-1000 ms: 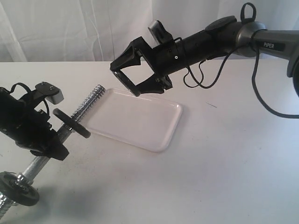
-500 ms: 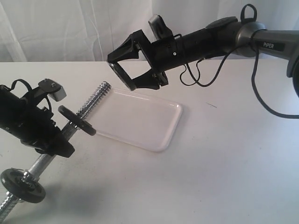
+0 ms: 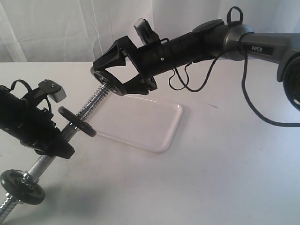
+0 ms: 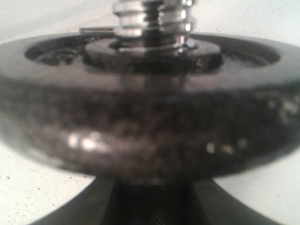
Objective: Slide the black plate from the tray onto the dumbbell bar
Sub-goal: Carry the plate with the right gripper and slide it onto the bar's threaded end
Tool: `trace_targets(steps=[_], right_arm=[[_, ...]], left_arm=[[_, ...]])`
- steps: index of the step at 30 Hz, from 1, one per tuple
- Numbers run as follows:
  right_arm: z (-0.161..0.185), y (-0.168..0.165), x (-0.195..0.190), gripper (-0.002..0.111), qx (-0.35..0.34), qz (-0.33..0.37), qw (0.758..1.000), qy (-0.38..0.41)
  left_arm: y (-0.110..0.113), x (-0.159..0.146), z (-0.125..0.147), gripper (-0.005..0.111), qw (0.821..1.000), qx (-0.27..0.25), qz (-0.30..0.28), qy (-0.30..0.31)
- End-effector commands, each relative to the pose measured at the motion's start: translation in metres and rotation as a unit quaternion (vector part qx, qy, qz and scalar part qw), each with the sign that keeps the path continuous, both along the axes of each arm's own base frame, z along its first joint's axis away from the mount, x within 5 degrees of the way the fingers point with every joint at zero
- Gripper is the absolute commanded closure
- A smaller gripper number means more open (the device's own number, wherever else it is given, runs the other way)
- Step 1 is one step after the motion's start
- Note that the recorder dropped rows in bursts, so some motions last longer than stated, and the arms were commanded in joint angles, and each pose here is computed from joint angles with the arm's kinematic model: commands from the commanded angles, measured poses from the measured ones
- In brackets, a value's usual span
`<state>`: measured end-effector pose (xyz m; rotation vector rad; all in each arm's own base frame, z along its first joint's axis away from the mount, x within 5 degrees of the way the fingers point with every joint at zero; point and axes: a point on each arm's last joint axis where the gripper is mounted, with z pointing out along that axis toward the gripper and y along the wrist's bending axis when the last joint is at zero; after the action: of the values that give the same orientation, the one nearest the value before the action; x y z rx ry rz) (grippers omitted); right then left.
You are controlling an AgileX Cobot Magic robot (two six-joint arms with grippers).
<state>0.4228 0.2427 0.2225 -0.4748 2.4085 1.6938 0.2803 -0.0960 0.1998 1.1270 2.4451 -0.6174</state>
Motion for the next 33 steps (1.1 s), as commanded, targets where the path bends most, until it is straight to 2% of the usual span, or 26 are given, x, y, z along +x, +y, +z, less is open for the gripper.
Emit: trace_targets(steps=[1,13,23,28,30,33], right_arm=[[0.014,0.003,-0.003,0.108,0.032,0.011,0.999,-0.003],[0.014,0.008,-0.006,0.108,0.033,0.021,0.999,-0.017],[0.014,0.025,-0.017,0.108,0.034,0.044,0.998,-0.022],[0.015,0.034,-0.023,0.107,0.042,0.066,0.995,-0.059],[0.015,0.034,-0.023,0.1,0.046,0.07,0.994,-0.074],[0.015,0.033,-0.022,0.075,0.045,0.07,0.993,-0.078]], left_arm=[[-0.009,-0.003,0.026,0.107,0.998,-0.065,0.019,-0.011],[-0.006,0.004,0.025,0.107,0.997,-0.051,0.042,-0.04],[-0.006,0.006,0.026,0.107,0.996,-0.051,0.053,-0.049],[-0.006,0.006,0.026,0.107,0.996,-0.051,0.053,-0.049],[-0.006,0.006,0.026,0.107,0.996,-0.051,0.053,-0.049],[-0.006,0.006,0.026,0.107,0.996,-0.052,0.052,-0.048]])
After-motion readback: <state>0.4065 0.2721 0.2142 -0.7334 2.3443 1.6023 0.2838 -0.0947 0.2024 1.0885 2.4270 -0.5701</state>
